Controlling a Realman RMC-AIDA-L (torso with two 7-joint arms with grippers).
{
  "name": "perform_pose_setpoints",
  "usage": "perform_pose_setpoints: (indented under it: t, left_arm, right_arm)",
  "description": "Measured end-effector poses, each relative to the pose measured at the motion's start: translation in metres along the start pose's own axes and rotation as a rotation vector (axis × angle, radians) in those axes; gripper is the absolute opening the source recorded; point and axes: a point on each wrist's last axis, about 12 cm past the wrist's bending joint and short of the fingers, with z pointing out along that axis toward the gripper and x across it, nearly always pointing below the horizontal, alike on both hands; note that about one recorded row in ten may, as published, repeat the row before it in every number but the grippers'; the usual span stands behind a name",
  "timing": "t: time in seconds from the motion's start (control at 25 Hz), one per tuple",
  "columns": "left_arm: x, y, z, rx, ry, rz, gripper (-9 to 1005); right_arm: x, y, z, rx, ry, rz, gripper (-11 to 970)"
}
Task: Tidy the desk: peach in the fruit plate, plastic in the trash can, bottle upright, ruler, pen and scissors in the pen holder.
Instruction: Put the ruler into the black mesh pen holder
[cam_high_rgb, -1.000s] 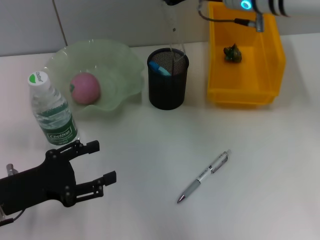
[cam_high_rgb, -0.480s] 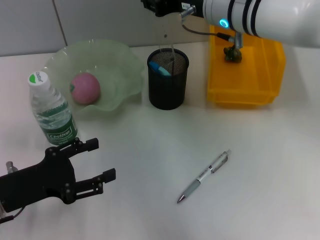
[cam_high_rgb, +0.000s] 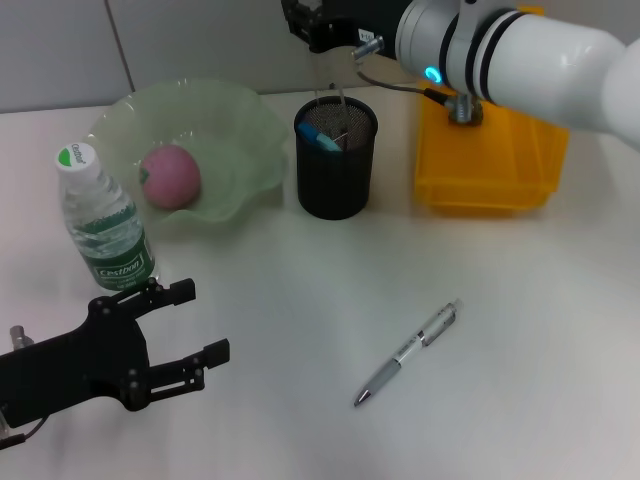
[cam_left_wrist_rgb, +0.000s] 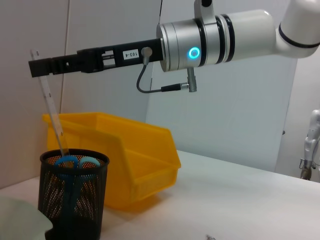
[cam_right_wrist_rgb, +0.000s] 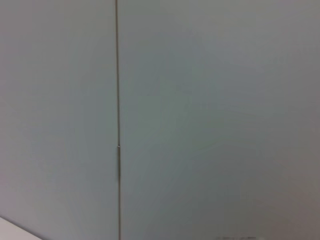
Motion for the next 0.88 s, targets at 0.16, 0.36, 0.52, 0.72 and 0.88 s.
perform_pose_setpoints:
  t: [0.16, 0.36, 0.52, 0.72, 0.88]
  left_arm:
    - [0.000, 0.000, 0.000, 0.001, 0.001, -0.001, 845]
    - [0.001, -0.001, 0.000, 0.006, 0.005, -0.002, 846]
    - [0.002, -0.002, -0.001, 0.006, 0.007, -0.003, 846]
    - [0.002, -0.002, -0.001, 0.006, 0.008, -0.003, 846]
    - [0.002, -0.002, -0.001, 0.004, 0.006, -0.003, 846]
  right_arm:
    - [0.005, 0.002, 0.003, 0.007, 0.007, 0.000, 391]
    - [0.011, 0.006, 0.004, 0.015, 0.002, 0.008, 391]
    - [0.017, 0.007, 0.004, 0.024, 0.011, 0.010, 391]
    - [0.022, 0.005, 0.002, 0.030, 0.020, 0.016, 391]
    - [0.020, 0.004, -0.003, 0.034, 0.000, 0.015, 391]
